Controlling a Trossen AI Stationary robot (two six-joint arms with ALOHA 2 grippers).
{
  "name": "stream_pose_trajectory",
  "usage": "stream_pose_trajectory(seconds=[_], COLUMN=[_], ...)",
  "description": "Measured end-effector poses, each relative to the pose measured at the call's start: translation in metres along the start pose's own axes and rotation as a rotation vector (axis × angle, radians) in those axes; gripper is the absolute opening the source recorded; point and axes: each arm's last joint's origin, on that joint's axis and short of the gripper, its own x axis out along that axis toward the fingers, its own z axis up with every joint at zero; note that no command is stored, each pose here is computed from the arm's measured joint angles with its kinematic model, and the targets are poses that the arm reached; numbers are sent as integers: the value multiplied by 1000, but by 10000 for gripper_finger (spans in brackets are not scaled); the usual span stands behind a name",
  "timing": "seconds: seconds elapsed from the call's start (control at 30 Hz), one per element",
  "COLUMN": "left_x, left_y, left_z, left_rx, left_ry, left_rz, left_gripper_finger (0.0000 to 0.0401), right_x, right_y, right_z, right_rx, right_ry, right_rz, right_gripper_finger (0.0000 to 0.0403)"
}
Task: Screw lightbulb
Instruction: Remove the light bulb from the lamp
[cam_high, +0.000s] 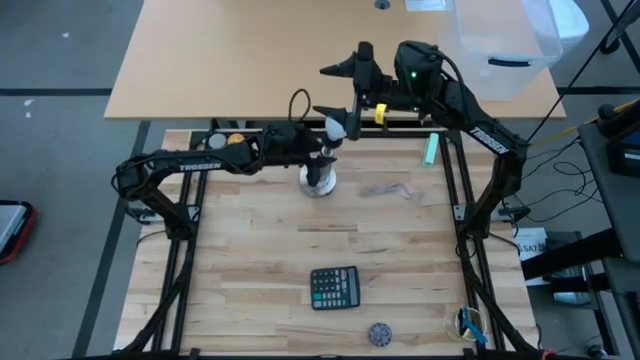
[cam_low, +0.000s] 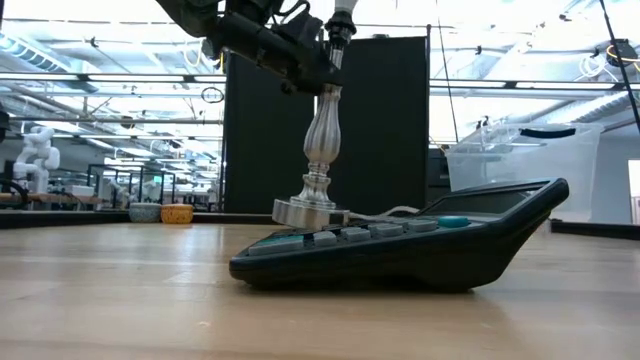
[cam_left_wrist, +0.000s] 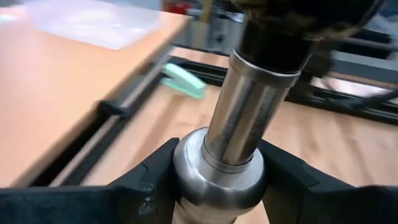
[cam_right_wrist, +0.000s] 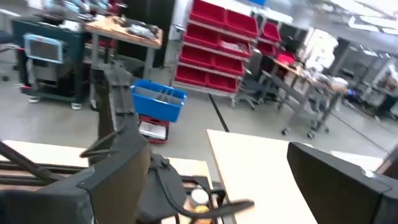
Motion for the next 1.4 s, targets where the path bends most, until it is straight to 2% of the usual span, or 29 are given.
stream_pose_trajectory(seconds=[0.2,0.33,0.47,0.67,0.9,1.0,1.23,1.33,1.4], left_x=[-1,-1,-2,-4,-5,-5,-5,-5,-5], left_y=[5,8,12,20,26,26,26,26,26], left_z=[8,11,14,14,14,14,14,14,14], left_rx=[-22,-87,-139,-162,-186,-185,-185,-184,-184], left_ry=[-91,-118,-154,-157,-161,-161,-162,-162,-162], left_rz=[126,127,128,152,176,176,183,184,184], left_gripper_finger=[174,174,174,174,174,174,174,174,174], right_x=[1,0,-1,-5,-7,-5,10,26,38], right_y=[-1,-2,0,1,0,-2,-2,3,8], right_z=[-1,-8,-16,-12,-12,-5,16,16,11], right_rx=[75,109,160,224,248,249,230,223,234], right_ry=[18,95,178,159,187,103,-293,-399,-417], right_rz=[-47,-113,-109,-117,-285,-309,-324,-280,-236], right_gripper_finger=[373,373,373,373,373,373,373,373,373])
